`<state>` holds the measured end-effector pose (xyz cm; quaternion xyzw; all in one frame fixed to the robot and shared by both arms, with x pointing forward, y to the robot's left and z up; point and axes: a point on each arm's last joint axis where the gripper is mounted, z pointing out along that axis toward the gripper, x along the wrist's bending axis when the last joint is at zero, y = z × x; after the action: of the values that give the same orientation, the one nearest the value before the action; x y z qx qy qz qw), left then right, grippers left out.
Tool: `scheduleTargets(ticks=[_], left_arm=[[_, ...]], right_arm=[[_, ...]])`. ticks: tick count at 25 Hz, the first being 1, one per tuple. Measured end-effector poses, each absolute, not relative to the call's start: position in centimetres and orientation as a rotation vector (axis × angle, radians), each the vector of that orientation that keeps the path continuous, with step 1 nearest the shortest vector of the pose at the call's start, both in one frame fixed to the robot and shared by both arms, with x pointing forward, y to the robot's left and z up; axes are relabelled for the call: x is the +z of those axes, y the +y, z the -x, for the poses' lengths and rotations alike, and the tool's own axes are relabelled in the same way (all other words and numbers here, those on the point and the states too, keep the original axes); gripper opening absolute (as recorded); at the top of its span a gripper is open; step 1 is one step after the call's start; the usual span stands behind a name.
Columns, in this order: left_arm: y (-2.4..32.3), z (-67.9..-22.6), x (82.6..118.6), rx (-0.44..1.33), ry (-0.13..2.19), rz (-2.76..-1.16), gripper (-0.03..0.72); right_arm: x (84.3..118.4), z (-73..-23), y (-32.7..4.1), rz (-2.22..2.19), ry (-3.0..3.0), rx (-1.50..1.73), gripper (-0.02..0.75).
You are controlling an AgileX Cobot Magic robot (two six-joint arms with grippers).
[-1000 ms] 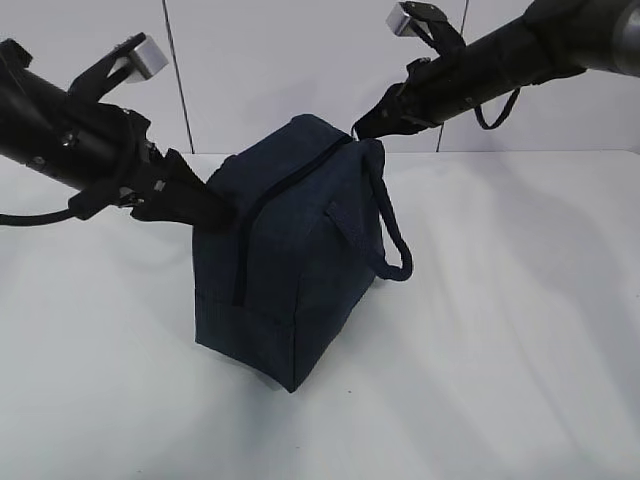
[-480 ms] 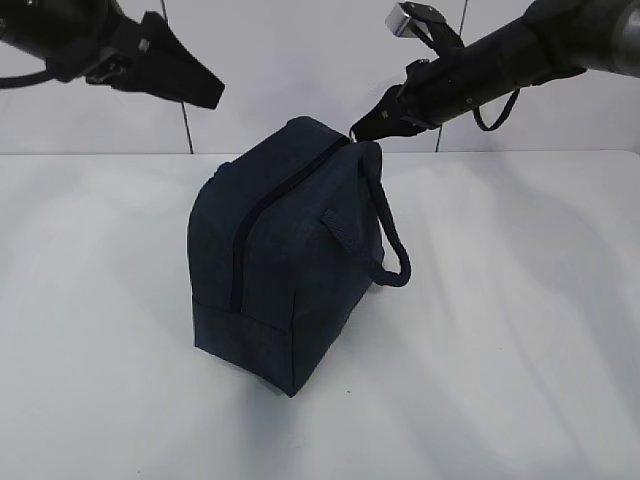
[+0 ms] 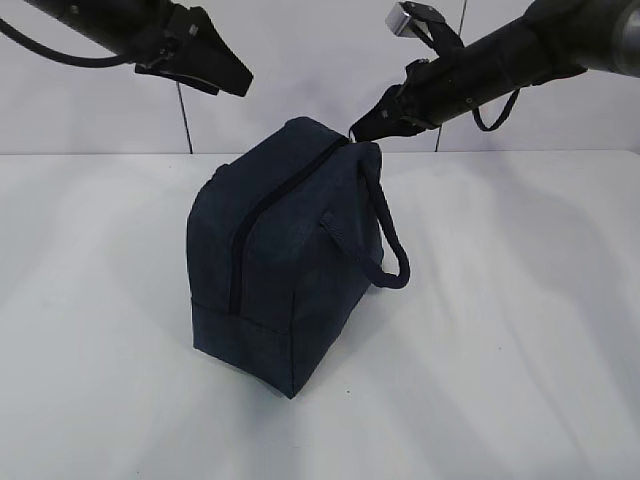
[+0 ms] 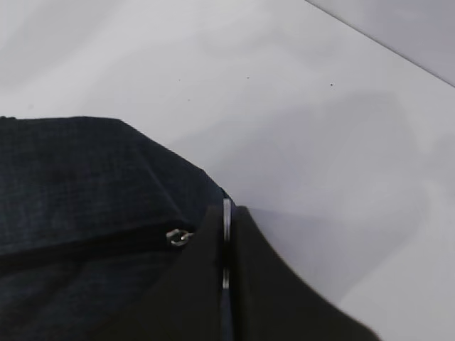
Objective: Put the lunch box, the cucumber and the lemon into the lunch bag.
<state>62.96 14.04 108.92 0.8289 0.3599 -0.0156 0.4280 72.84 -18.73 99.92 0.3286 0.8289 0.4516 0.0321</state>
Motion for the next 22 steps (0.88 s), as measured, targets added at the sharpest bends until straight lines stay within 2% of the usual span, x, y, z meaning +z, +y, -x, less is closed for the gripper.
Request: scheduleTargets(ticks=[14, 22], left_arm=[[9.6, -66.4, 104.8, -0.166, 0.857, -2.07, 0.421], [8.5, -67.5, 102.7, -0.191, 0.883, -2.053, 0.403]], right_arm=[[99.9, -72.7, -18.7, -1.009, 2.567, 1.404, 0.008], [100.1, -72.6, -18.5, -1.015, 2.569, 1.439, 0.008]])
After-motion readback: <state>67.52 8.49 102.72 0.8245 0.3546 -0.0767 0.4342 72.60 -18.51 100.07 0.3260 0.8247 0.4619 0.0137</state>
